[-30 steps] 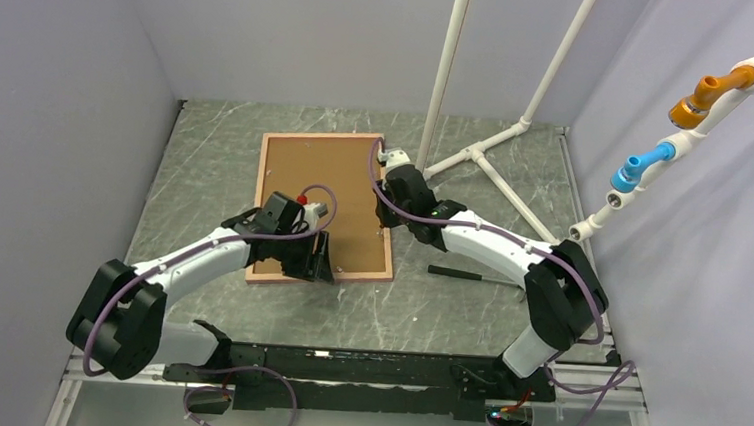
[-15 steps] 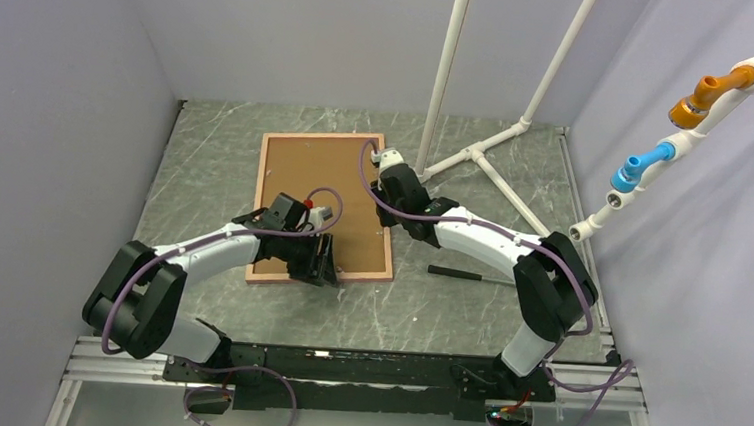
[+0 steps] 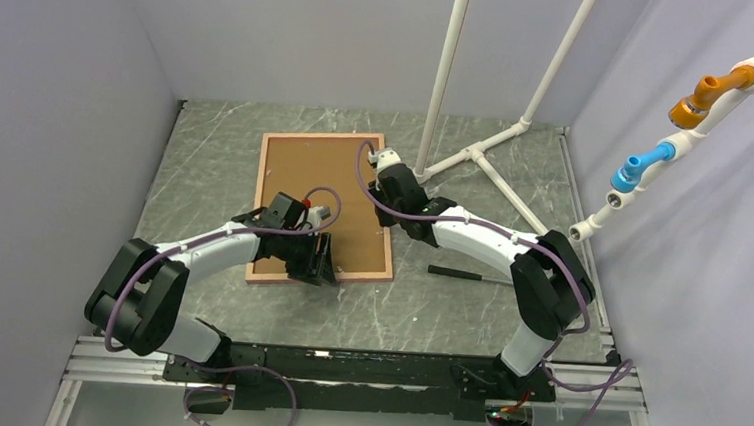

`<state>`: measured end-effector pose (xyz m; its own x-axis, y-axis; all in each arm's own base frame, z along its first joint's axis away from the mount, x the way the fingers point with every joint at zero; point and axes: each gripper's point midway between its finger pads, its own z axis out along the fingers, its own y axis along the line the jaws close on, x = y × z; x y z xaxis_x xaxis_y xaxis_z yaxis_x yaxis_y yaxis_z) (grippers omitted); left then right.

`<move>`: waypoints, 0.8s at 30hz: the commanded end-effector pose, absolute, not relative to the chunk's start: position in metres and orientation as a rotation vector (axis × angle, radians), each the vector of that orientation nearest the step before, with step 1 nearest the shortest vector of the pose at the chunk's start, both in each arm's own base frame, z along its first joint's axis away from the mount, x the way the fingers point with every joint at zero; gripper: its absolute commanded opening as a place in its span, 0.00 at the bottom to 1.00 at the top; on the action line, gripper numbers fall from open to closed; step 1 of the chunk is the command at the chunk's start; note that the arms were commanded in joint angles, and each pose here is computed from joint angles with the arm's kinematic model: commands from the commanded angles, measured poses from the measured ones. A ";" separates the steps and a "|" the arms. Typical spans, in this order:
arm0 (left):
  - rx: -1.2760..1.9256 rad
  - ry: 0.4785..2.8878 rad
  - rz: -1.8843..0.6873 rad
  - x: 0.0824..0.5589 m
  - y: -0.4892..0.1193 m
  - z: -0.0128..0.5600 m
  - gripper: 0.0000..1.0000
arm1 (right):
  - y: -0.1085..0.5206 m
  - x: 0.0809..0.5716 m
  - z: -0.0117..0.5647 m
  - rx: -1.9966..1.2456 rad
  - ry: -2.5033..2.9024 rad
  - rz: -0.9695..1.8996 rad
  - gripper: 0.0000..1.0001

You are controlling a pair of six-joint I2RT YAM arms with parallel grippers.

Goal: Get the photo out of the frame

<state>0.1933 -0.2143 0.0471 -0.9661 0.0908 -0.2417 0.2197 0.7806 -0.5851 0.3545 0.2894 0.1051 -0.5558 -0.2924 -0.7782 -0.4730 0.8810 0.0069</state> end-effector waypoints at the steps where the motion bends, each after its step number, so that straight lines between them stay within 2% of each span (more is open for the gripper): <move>1: 0.262 2.744 -0.945 0.201 -0.216 0.051 0.57 | 0.298 0.375 0.141 -0.504 2.088 0.282 0.00; 13: 0.261 2.747 -0.943 0.202 -0.216 0.050 0.57 | 0.300 0.376 0.162 -0.503 2.050 0.305 0.00; 24: 0.263 2.744 -0.943 0.202 -0.216 0.051 0.57 | 0.301 0.382 0.135 -0.532 2.089 0.258 0.00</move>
